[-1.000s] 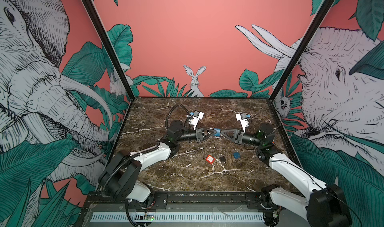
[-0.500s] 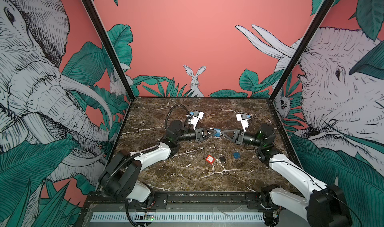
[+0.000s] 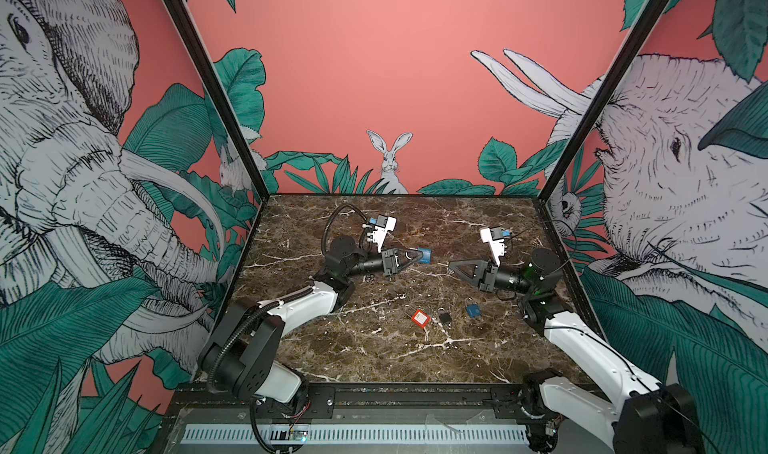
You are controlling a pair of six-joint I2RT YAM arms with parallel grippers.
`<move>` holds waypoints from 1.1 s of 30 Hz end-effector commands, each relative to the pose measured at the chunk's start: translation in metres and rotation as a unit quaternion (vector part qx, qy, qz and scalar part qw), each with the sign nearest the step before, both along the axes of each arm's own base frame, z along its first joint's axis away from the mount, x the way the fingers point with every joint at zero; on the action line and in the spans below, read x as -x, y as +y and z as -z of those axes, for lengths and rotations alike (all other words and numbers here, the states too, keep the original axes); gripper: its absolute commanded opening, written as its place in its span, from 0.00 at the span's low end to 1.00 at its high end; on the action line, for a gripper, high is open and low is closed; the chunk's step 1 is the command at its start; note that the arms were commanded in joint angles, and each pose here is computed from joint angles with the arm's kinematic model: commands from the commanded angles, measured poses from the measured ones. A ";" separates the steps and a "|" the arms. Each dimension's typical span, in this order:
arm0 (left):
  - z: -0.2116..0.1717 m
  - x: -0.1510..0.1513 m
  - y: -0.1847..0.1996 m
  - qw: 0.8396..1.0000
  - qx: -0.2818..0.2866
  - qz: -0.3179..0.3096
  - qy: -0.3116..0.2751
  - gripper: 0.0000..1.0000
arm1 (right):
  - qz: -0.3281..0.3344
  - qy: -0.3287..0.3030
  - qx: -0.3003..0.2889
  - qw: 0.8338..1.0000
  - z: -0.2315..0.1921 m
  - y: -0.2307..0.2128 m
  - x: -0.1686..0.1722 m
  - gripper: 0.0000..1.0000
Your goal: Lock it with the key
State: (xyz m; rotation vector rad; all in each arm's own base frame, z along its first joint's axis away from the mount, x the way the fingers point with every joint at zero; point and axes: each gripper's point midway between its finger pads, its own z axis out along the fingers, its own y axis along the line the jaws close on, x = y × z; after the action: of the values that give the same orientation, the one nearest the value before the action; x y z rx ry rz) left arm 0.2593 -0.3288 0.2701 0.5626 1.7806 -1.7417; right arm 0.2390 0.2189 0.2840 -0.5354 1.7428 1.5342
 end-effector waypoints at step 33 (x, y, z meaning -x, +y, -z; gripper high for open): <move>0.194 0.044 0.061 0.825 -0.508 0.247 0.010 0.00 | 0.102 0.111 0.143 0.978 0.156 0.060 -0.037 0.00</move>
State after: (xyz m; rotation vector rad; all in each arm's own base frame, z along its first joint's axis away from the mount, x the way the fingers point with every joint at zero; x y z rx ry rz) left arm 0.2301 -0.2658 0.0817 1.4721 2.6868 -0.7480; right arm 0.2704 0.2725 0.1128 -0.3041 2.2241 1.2177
